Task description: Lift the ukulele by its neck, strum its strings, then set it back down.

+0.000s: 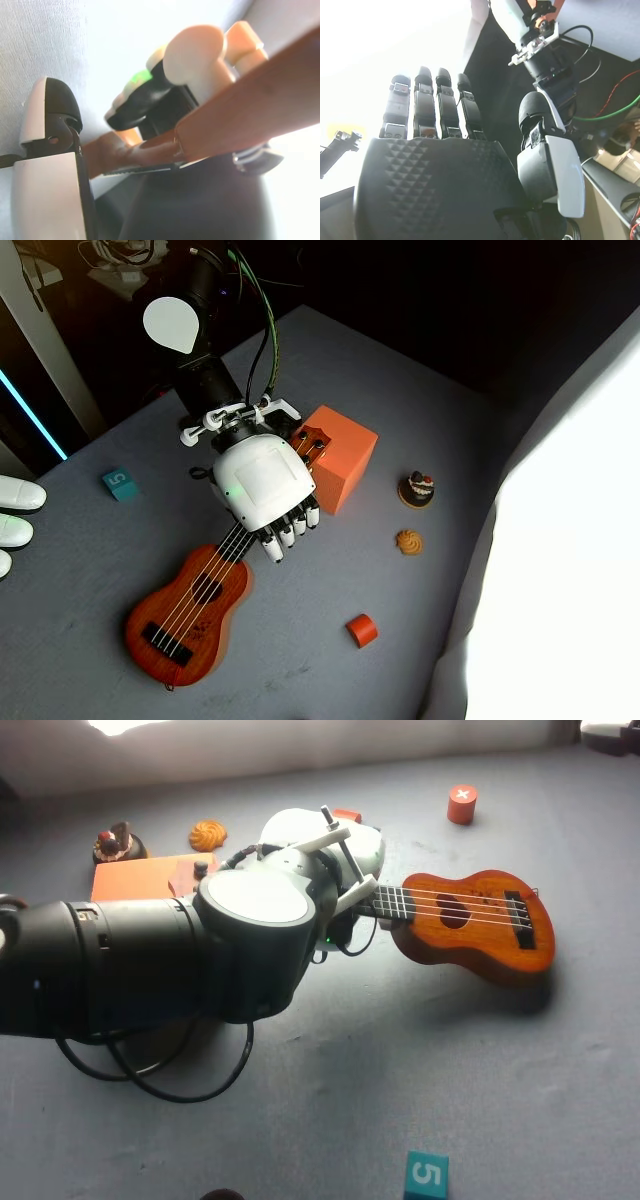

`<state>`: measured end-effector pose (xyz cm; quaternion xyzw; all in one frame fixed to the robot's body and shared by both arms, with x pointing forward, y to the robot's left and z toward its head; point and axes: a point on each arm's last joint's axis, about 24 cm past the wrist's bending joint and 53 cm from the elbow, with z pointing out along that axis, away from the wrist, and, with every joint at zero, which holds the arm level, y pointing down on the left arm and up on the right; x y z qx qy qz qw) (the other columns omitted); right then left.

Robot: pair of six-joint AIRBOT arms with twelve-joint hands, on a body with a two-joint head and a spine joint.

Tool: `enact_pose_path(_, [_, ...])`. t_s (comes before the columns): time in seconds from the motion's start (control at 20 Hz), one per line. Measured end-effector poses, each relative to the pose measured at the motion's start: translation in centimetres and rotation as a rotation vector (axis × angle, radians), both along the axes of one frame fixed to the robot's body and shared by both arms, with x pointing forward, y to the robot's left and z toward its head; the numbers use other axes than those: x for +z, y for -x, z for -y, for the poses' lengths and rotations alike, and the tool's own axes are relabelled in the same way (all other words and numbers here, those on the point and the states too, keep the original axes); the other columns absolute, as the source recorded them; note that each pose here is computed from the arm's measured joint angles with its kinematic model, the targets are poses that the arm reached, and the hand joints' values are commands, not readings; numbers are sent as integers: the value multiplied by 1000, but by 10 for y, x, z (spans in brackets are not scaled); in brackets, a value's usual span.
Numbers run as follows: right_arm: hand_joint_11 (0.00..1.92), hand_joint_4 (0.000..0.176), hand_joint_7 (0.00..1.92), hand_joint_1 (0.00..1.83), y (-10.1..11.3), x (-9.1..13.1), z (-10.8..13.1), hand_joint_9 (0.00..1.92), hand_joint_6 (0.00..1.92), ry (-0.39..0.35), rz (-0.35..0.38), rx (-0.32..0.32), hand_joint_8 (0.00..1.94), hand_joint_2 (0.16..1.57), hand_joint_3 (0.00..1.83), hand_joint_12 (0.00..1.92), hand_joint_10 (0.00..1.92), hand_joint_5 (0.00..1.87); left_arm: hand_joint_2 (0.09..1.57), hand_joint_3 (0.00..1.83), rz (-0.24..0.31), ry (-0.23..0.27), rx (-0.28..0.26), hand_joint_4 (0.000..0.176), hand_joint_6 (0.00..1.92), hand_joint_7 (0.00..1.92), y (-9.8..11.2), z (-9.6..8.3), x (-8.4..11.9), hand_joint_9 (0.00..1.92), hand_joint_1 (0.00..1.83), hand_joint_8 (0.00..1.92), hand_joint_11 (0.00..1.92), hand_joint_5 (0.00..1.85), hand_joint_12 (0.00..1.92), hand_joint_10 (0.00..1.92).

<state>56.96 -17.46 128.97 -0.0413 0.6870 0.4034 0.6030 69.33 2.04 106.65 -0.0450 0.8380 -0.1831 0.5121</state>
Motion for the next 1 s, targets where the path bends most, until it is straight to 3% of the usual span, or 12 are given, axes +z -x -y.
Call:
enact_pose_path(0.2, [0,0,125,154,-2,-7,0,94,95,12,-28,-8,11,1286,0,0,104,119,1186,8,-14,34,19,5,1921,1340,-2,-4,10,1442,1615,1921,1494,1226,1921,1921])
enact_pose_path(0.4, [0,0,123,180,-6,-25,-7,101,98,13,-111,-8,8,1278,0,0,111,128,1186,7,-35,77,43,28,1921,1325,-2,-11,23,1417,1611,1921,1457,1205,1921,1921])
enact_pose_path(0.45, [0,0,98,113,-7,-28,-8,77,83,12,-122,-6,3,1286,0,0,101,93,1188,8,-41,85,48,30,1921,1324,-2,-12,25,1411,1611,1921,1459,1228,1921,1921])
enact_pose_path(0.6, [1,0,121,137,-13,-31,-4,88,88,-38,-167,-11,10,1282,0,0,108,109,1212,18,-53,111,65,29,1921,1337,-1,-18,35,1414,1591,1921,1458,1275,1921,1921])
enact_pose_path(0.65, [20,0,127,110,-17,-32,-2,93,87,-66,-197,5,11,1286,0,12,111,110,1196,10,-54,123,68,31,1921,1318,0,-20,41,1409,1578,1921,1456,1225,1921,1921])
enact_pose_path(0.8, [7,0,111,74,-13,-34,-8,67,80,-39,-190,64,2,1287,0,20,101,99,1192,7,-57,142,56,36,1921,1293,1,-20,54,1389,1560,1921,1431,1198,1921,1921])
enact_pose_path(0.85, [0,0,128,69,-10,-33,-14,71,65,-42,-188,95,2,1286,0,185,98,106,1192,6,-57,154,45,40,1921,1282,3,-19,61,1381,1593,1921,1417,1205,1921,1921])
enact_pose_path(1.0, [0,0,128,77,-8,-34,-25,57,53,-24,-170,154,2,1293,2,243,89,94,1172,0,-51,174,22,41,1921,1301,6,-22,75,1390,1611,1921,1420,1258,1921,1921])
